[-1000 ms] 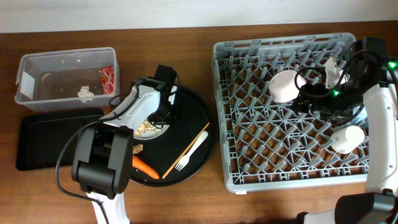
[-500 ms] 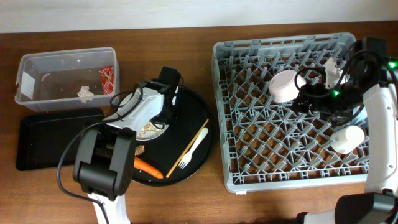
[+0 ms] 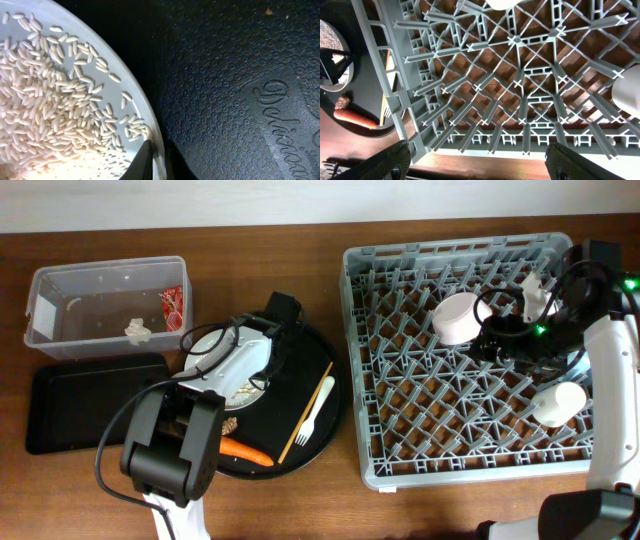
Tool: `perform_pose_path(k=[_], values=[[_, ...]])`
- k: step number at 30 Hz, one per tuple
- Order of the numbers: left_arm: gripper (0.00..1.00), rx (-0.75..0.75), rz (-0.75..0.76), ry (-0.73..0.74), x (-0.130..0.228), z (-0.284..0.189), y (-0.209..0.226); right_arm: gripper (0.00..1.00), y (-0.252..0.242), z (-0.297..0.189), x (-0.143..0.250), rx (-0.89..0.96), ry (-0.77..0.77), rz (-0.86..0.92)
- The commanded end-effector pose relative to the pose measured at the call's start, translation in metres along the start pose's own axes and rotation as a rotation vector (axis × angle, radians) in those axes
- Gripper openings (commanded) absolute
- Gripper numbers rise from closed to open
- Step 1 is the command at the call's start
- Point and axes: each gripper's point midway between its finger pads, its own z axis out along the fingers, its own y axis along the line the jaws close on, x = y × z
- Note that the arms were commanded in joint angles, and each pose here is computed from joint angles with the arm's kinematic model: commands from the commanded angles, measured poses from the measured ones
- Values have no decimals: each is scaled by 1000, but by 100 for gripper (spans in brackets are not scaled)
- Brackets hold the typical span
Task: Sort waste into correct bins and load items into the dishwasher rack
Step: 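Grip the white plate rim with the left gripper and lift it, then tilt the plate over the black tray to dump rice and shells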
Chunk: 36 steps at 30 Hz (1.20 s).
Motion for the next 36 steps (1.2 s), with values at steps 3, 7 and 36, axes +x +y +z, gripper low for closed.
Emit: perform_pose_path(k=[3, 7, 36], values=[[0, -89, 12, 80, 26, 20, 16, 89, 3, -5, 1, 5, -12, -21], [0, -119, 14, 81, 25, 16, 22, 89, 3, -5, 1, 6, -12, -21], [0, -129, -206, 53, 30, -126, 111, 89, 3, -5, 4, 6, -3, -18]])
